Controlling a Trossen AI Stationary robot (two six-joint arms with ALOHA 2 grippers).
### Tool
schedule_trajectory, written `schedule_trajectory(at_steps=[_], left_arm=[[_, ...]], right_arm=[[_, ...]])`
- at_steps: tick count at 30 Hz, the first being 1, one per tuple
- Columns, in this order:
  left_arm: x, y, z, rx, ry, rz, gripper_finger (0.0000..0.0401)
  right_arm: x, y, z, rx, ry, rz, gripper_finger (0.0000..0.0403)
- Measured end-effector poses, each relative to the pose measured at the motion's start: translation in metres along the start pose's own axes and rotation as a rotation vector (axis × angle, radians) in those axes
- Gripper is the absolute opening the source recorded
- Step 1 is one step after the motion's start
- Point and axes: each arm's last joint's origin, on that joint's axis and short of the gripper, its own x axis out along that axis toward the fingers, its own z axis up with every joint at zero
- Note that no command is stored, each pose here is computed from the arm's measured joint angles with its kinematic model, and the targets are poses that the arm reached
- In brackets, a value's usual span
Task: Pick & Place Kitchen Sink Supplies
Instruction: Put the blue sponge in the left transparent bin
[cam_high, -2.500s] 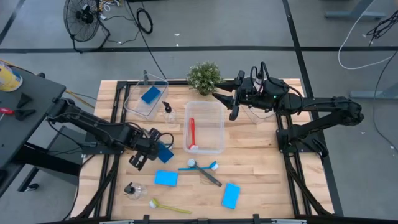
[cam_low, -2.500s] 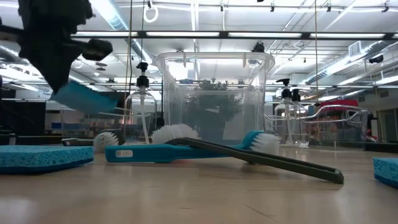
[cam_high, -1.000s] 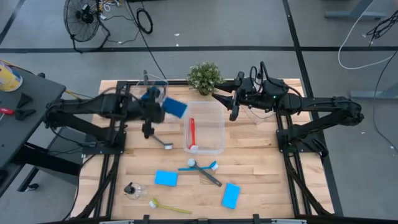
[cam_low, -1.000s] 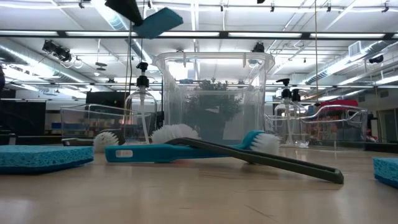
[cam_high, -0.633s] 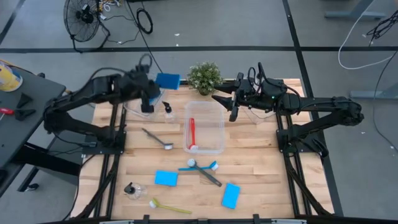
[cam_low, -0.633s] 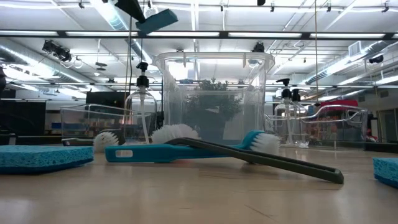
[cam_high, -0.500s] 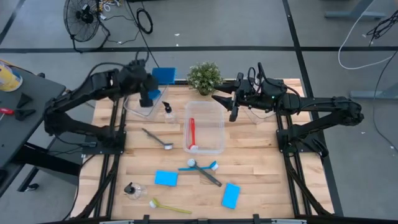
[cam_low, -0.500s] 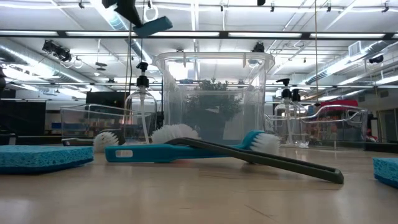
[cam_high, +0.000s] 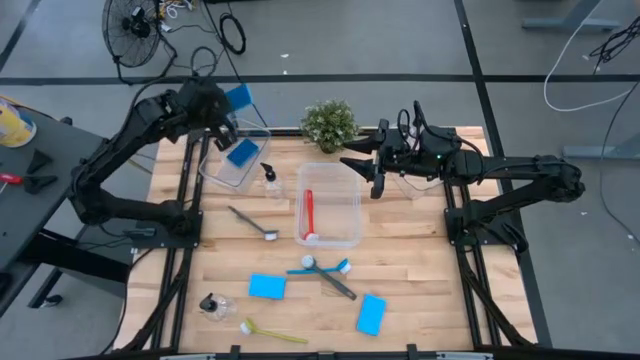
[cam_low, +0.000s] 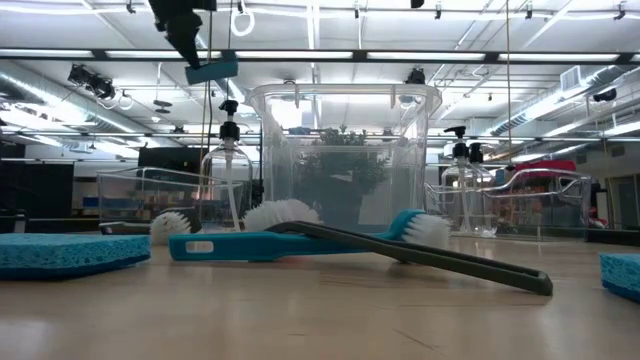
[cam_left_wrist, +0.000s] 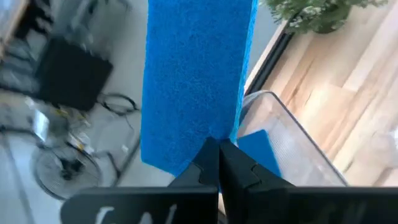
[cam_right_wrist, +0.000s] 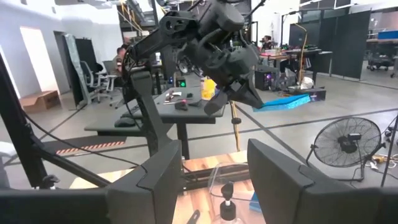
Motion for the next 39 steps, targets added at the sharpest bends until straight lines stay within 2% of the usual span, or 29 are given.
schedule_trajectory(at_steps=[4, 13, 17, 28, 39], left_arm=[[0.005, 0.009, -0.006, -0.113, 0.021, -0.055, 0.0000], [0.011, 0.022, -0.015, -0.284, 0.060, -0.098, 0.0000], [0.022, 0.018, -0.022, -0.355, 0.098, -0.144, 0.0000], [0.066, -0.010, -0.050, -0.386, 0.262, -0.192, 0.0000], [0.101, -0.036, -0.078, -0.385, 0.340, -0.209, 0.0000]], right_arm=[[0.000, 0.000, 0.000, 0.000, 0.000, 0.000, 0.0185], [0.000, 0.000, 0.000, 0.000, -0.001, 0.000, 0.0185], [0.000, 0.000, 0.000, -0.001, -0.001, 0.000, 0.0185], [0.000, 0.000, 0.000, -0.004, -0.001, -0.001, 0.0185], [0.000, 0.000, 0.000, -0.002, -0.002, -0.001, 0.0185]])
